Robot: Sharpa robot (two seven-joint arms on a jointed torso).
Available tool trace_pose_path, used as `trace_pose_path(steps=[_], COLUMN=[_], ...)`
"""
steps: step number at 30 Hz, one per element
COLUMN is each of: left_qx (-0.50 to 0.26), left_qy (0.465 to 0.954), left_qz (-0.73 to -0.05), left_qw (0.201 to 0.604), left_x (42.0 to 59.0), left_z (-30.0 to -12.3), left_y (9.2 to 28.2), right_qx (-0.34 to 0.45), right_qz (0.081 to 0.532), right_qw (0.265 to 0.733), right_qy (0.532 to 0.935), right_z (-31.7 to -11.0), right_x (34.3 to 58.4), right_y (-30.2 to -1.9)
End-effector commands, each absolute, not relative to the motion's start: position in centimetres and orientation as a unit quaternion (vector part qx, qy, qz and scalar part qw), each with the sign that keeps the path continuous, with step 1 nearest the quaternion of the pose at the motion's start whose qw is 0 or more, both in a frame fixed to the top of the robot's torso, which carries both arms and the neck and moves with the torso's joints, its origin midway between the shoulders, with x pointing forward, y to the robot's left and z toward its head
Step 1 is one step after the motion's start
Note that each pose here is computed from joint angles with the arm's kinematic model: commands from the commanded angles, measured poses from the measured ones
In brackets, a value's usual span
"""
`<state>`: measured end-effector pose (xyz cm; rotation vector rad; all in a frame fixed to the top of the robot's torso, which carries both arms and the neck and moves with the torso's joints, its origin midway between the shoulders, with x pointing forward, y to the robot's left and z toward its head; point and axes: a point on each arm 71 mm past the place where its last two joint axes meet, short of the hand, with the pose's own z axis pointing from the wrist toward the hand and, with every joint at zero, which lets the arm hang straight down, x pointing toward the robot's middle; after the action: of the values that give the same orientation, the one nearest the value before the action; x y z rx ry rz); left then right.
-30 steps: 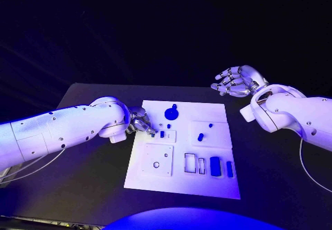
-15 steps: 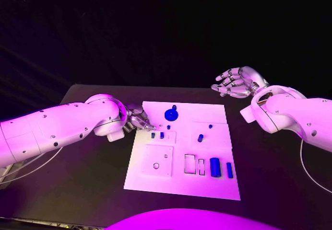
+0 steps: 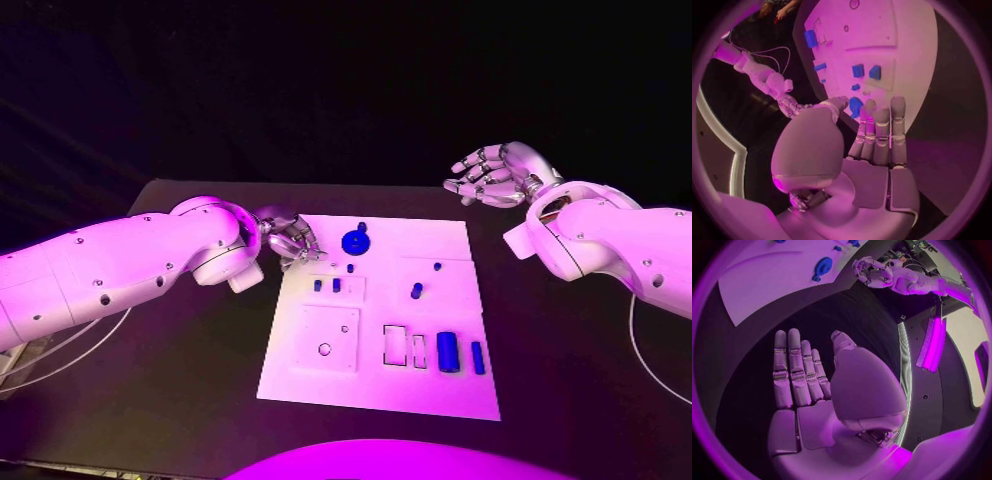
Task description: Assemble the parts on the task board
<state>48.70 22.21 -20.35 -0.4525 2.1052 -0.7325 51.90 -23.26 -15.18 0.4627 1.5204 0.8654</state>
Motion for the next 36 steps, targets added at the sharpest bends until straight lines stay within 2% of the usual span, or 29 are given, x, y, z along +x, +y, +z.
trace_pose_path(steps=[1,6,10,19,26,36], left_qx=[-0.133,-0.039,0.019,0.140,0.182,0.187], left_qy=[0.769,0.734,0.721,0.759,0.774,0.782], left_qz=[-0.387,-0.430,-0.433,-0.355,-0.306,-0.283], left_qw=[0.491,0.524,0.540,0.528,0.523,0.523], left_x=[48.9,48.3,48.2,48.1,48.6,49.3], left_z=[-18.6,-18.3,-18.5,-20.5,-21.5,-22.0], left_y=[20.8,19.0,17.9,15.8,14.9,14.4], right_qx=[0.191,0.190,0.189,0.188,0.188,0.189], right_qz=[0.381,0.382,0.382,0.384,0.384,0.385], right_qw=[0.615,0.614,0.614,0.611,0.611,0.611], right_qy=[0.664,0.664,0.664,0.666,0.666,0.666], right_z=[-15.2,-15.2,-15.3,-15.6,-15.6,-15.7], right_x=[51.8,51.8,51.7,51.7,51.7,51.7], right_y=[-23.2,-23.4,-23.4,-23.1,-23.1,-22.9])
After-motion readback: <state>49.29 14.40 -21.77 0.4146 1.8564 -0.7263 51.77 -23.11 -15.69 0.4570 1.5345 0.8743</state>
